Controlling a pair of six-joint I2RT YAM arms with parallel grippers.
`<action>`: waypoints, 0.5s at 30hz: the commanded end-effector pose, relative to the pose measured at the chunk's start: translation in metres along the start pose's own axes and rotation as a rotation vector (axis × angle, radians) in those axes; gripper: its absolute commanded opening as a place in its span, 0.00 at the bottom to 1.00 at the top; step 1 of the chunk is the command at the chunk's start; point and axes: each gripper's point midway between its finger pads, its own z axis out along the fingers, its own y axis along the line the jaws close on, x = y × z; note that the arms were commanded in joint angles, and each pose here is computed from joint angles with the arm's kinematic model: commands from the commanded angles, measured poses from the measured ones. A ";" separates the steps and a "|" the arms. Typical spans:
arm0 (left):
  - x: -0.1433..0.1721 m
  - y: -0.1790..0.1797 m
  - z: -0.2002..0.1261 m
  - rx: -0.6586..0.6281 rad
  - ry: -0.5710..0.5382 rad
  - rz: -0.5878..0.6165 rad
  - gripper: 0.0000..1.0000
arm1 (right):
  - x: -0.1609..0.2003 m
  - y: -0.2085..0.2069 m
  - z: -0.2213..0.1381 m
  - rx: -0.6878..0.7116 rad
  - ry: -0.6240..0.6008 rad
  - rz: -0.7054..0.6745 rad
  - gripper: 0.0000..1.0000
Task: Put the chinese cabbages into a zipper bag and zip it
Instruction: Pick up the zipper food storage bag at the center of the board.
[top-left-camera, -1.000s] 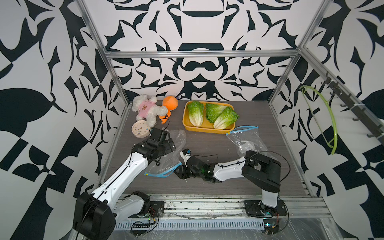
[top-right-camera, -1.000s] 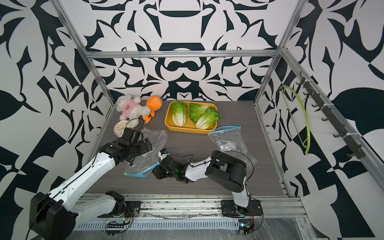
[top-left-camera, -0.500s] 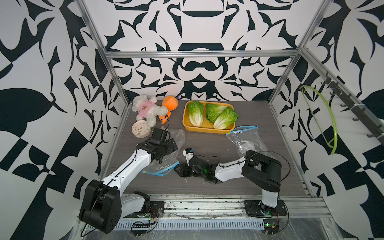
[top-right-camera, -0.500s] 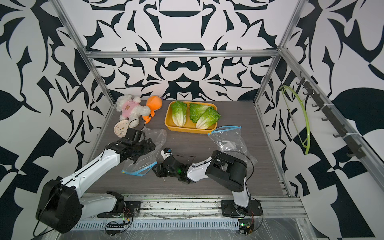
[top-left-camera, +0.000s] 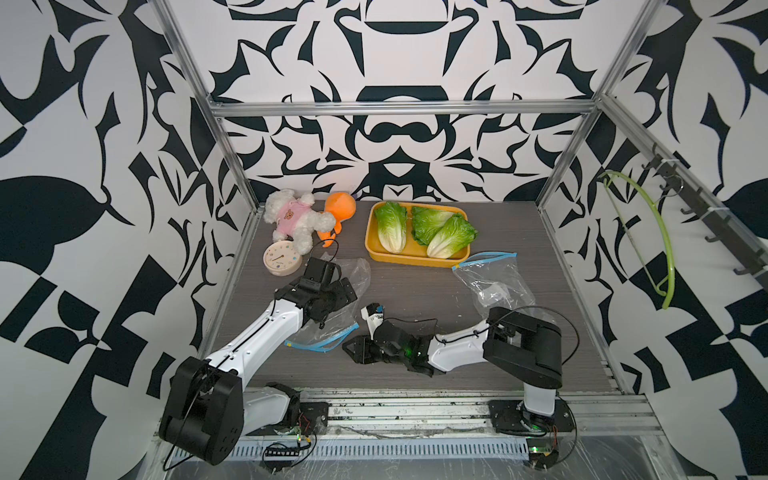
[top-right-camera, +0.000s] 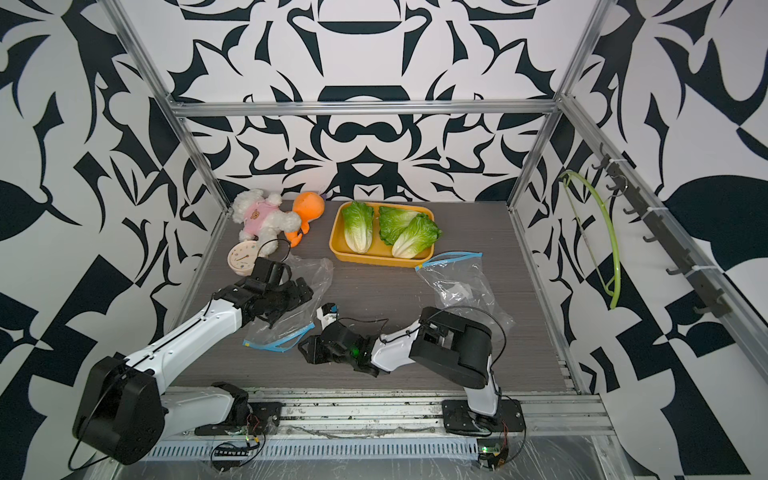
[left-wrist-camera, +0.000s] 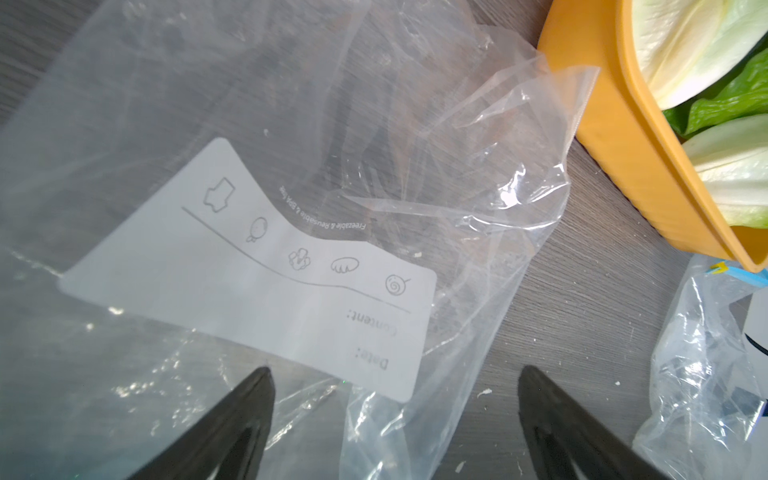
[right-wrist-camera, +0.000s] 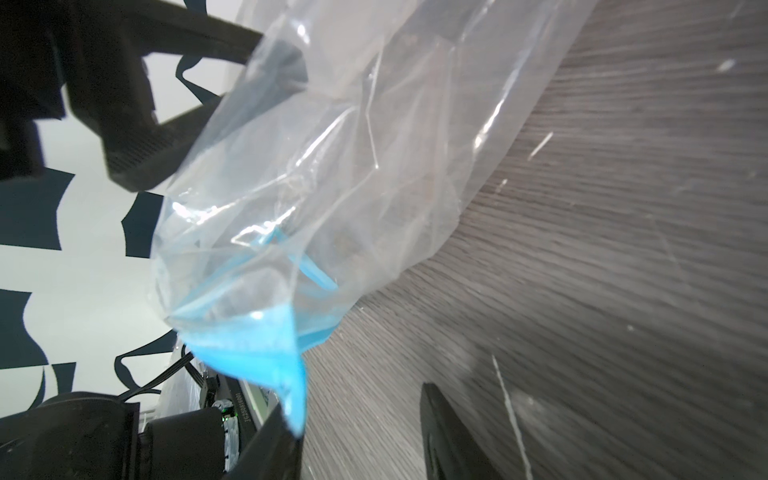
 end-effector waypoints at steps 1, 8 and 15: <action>0.006 0.004 0.006 0.003 0.021 -0.015 0.94 | -0.021 0.025 0.008 -0.052 -0.074 0.016 0.44; 0.009 0.005 0.009 0.004 0.040 -0.023 0.93 | -0.029 0.022 0.017 -0.026 -0.119 0.035 0.34; 0.010 0.006 0.007 0.012 0.030 -0.034 0.92 | -0.040 0.023 0.020 -0.013 -0.165 0.034 0.12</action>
